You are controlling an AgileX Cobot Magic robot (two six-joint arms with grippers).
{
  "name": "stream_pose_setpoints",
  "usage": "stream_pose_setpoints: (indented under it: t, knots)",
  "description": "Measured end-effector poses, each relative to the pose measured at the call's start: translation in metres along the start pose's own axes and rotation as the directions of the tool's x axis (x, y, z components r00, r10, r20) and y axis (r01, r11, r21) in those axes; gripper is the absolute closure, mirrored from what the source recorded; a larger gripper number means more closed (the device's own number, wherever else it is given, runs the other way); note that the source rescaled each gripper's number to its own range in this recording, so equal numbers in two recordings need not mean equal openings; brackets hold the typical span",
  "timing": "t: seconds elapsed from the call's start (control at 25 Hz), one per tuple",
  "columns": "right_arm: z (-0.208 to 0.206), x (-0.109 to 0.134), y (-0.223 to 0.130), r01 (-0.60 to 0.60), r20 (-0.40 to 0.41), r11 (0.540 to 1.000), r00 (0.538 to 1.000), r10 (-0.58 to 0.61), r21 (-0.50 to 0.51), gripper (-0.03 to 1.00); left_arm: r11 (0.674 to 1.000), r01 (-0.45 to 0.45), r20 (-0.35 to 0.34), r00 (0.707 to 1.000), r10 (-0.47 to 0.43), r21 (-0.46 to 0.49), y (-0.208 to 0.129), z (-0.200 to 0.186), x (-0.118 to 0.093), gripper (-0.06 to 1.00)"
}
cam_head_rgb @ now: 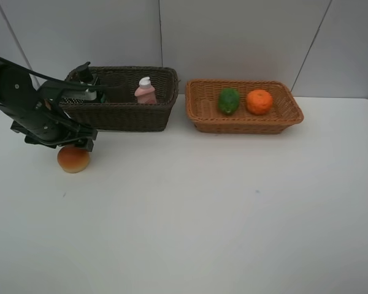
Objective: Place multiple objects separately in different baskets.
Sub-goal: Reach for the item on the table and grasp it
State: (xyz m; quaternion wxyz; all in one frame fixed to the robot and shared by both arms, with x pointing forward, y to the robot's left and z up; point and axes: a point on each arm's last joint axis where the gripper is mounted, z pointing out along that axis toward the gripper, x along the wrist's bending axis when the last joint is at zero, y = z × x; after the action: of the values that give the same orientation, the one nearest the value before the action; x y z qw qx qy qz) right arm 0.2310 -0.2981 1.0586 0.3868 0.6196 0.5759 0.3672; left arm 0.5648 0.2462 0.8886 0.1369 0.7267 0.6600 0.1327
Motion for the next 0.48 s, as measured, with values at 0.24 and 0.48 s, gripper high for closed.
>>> stream_pose_setpoints:
  t: [0.24,0.48]
  knots:
    - [0.0,0.0,0.0,0.0,0.0,1.0,1.0,0.0,0.0,0.25,0.999,0.018,0.003,1.0,-0.018,0.037,-0.005,0.012,-0.001,-0.05]
    - [0.0,0.0,0.0,0.0,0.0,1.0,1.0,0.0,0.0,0.25,0.998,0.018,0.001,1.0,-0.018,0.067,-0.01,0.022,-0.001,-0.05]
